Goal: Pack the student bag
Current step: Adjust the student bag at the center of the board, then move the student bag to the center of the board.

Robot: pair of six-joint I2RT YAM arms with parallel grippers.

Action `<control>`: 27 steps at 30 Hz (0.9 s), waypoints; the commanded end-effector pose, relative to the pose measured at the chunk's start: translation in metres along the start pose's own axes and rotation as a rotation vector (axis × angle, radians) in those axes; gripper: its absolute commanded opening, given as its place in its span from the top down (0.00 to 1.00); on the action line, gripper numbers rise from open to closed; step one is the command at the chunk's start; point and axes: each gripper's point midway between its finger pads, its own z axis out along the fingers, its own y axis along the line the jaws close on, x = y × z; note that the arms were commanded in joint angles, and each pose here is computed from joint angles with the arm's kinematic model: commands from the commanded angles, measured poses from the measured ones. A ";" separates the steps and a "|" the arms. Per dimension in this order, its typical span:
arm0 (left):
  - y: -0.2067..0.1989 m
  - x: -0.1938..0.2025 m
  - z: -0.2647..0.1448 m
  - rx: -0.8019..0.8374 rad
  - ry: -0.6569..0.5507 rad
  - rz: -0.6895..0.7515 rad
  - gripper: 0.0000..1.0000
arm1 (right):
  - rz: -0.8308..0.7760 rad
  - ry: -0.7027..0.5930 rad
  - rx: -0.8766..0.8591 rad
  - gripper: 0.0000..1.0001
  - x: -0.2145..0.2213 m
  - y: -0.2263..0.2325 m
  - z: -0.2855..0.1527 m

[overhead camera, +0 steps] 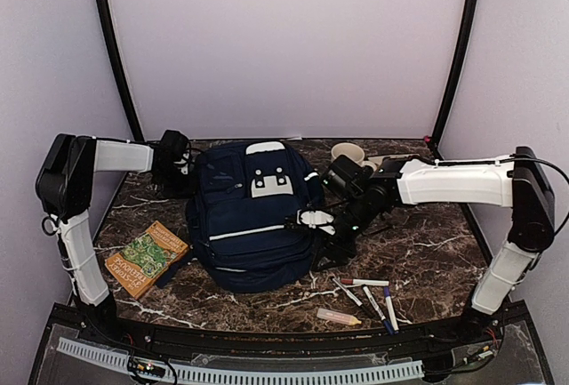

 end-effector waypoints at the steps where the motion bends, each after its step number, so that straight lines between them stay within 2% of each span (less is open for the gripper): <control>1: -0.018 -0.025 -0.014 0.014 -0.046 0.018 0.99 | -0.053 -0.013 -0.073 0.48 -0.012 0.016 0.007; 3: 0.000 -0.029 -0.033 -0.079 -0.067 0.026 0.90 | -0.087 0.002 -0.057 0.49 -0.012 0.020 0.015; 5: 0.017 -0.027 -0.057 -0.131 -0.084 0.016 0.74 | -0.125 0.012 -0.040 0.50 -0.013 0.023 0.023; 7: 0.038 -0.014 -0.075 -0.163 -0.079 -0.012 0.63 | -0.150 0.008 -0.042 0.50 -0.018 0.025 0.031; 10: 0.068 0.010 -0.096 -0.160 -0.053 -0.081 0.45 | -0.164 -0.002 -0.038 0.52 -0.025 0.023 0.043; 12: 0.088 0.028 -0.105 -0.133 -0.030 -0.161 0.38 | -0.195 -0.006 0.012 0.53 -0.028 0.019 0.056; 18: 0.109 0.068 -0.106 -0.029 0.041 -0.297 0.25 | -0.163 0.064 0.067 0.57 -0.018 0.009 0.090; 22: 0.123 0.092 -0.093 -0.040 0.099 -0.353 0.24 | -0.125 0.056 0.126 0.58 -0.025 -0.005 0.096; 27: 0.137 0.104 -0.079 -0.053 0.124 -0.372 0.23 | -0.050 0.066 0.280 0.58 -0.031 -0.052 0.098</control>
